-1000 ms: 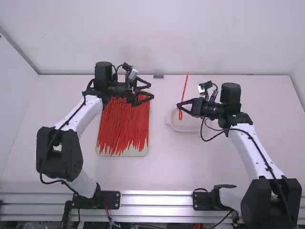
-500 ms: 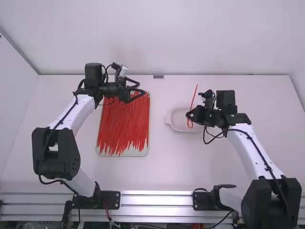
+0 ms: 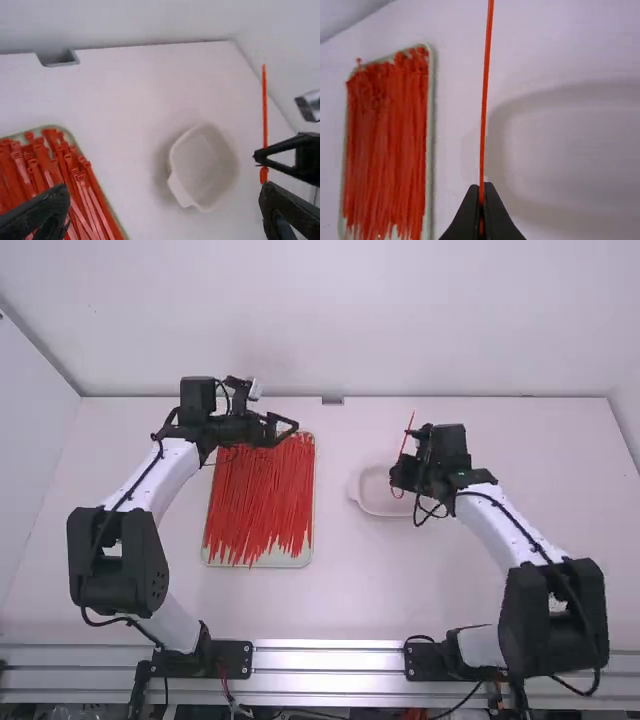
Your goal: Fasten the cable tie
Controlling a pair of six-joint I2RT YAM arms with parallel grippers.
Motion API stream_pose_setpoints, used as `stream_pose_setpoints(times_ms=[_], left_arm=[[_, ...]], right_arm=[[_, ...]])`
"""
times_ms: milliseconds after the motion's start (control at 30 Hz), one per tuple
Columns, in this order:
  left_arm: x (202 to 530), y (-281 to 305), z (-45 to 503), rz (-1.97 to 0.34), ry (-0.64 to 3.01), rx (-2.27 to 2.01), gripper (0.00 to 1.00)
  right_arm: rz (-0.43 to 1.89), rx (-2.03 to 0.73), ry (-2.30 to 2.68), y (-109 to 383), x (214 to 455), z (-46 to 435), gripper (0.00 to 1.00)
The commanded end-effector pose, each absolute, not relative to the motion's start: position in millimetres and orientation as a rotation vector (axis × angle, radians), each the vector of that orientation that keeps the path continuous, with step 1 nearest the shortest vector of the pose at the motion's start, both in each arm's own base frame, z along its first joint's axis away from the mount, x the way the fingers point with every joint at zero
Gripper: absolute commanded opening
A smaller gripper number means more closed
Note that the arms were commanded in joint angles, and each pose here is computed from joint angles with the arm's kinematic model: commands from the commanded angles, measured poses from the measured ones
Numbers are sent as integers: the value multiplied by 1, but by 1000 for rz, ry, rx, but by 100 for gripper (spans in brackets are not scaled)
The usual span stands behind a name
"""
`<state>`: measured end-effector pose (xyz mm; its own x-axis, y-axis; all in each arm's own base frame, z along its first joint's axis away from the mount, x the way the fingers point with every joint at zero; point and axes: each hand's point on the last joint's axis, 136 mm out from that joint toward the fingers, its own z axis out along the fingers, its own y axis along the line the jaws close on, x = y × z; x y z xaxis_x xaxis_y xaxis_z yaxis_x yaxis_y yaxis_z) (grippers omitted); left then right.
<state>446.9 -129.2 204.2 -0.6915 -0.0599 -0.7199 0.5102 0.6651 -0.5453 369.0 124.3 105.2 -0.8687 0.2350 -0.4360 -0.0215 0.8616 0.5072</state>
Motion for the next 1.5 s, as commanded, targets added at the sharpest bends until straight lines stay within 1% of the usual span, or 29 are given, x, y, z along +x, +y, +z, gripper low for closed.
stream_pose_setpoints(times_ms=[0, 67, 233, 1067, 1100, 1133, 1167, 1200, 1267, 1300, 1467], left_arm=[[449, -125, 203, -986, 2160, 300, 99], [449, -125, 202, -986, 2161, 299, 99], [450, -121, 197, -950, 2188, 272, 99], [452, -119, 196, -933, 2189, 266, 99], [452, -119, 196, -933, 2190, 266, 99], [452, -119, 196, -933, 2190, 266, 99], [452, -119, 196, -933, 2190, 266, 99], [452, -119, 196, -934, 2190, 266, 99], [452, -119, 196, -933, 2190, 266, 99], [452, -119, 196, -933, 2190, 266, 99], [451, -119, 195, -934, 2194, 264, 99]], right_arm=[[681, 180, 2562, 123, 376, 94, 0], [676, 186, 2587, 123, 378, 82, 0], [676, 184, 2591, 124, 386, 68, 0], [678, 189, 2558, 122, 393, 72, 0], [660, 198, 2550, 119, 395, 72, 2], [638, 216, 2546, 114, 397, 72, 17], [624, 221, 2541, 111, 399, 72, 29], [611, 228, 2538, 109, 400, 72, 54], [609, 232, 2534, 107, 401, 72, 85], [608, 241, 2531, 105, 402, 72, 98], [616, 262, 2525, 97, 403, 74, 98]])
